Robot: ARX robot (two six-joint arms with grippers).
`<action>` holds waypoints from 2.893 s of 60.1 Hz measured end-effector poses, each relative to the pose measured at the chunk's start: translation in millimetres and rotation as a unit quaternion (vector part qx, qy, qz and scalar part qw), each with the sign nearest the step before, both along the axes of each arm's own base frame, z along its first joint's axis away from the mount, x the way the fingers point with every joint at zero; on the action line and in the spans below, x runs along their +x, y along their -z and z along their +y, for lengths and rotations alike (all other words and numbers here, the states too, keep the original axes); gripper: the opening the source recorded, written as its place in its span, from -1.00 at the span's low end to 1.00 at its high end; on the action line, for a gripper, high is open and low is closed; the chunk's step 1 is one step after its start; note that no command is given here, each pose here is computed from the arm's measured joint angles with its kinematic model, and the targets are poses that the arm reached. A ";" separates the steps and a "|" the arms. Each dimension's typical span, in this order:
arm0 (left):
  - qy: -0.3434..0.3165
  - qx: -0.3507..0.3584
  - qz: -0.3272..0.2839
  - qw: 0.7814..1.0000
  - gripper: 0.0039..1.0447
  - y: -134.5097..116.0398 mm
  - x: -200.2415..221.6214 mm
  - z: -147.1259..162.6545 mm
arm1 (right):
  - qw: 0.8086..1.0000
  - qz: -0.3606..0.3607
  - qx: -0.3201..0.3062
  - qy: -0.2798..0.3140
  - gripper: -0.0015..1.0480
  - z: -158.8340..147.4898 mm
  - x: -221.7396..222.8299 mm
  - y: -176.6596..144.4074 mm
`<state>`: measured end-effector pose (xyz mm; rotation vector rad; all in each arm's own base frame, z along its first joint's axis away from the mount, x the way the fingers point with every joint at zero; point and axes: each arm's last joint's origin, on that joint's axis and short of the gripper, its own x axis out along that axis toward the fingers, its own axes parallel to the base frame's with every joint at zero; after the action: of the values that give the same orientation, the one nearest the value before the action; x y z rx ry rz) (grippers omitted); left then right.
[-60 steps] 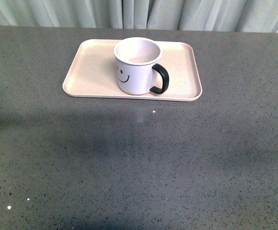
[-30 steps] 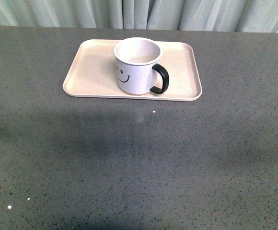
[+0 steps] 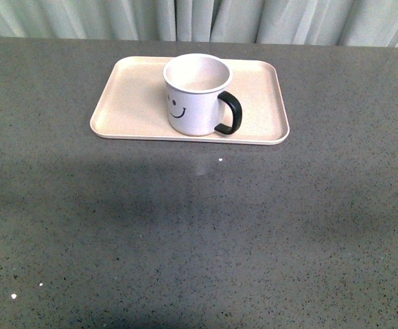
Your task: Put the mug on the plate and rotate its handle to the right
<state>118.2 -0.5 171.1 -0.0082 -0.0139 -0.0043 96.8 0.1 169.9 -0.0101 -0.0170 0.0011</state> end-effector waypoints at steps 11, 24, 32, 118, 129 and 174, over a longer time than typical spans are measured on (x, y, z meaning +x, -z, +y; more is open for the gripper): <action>0.000 0.000 0.000 1.000 -0.98 0.0 -4.5 0.0 | 1.000 0.000 0.000 0.000 0.82 0.0 0.0 0.0; 0.000 0.000 -0.001 1.000 -0.98 0.2 -8.5 0.0 | 1.000 0.000 0.000 0.000 0.82 0.0 0.0 0.0; 0.000 0.000 0.011 1.000 -0.98 3.2 -14.1 0.1 | 1.000 0.000 0.000 0.000 0.82 0.0 0.0 0.0; -0.001 0.002 0.008 1.000 0.83 4.2 -20.3 0.2 | 0.903 0.380 -0.035 -0.196 0.82 71.6 327.8 -15.0; -0.001 0.002 0.008 1.000 0.83 4.2 -20.3 0.2 | 0.901 0.387 -0.039 -0.194 0.82 91.5 349.6 -13.3; -0.001 0.002 0.008 1.000 0.83 4.2 -20.3 0.2 | 0.876 0.447 -0.040 -0.175 -0.23 123.2 375.1 13.4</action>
<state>97.9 -0.3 166.8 -0.0048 0.0029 -0.0030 471.9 123.3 156.4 -0.0895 0.9144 0.3719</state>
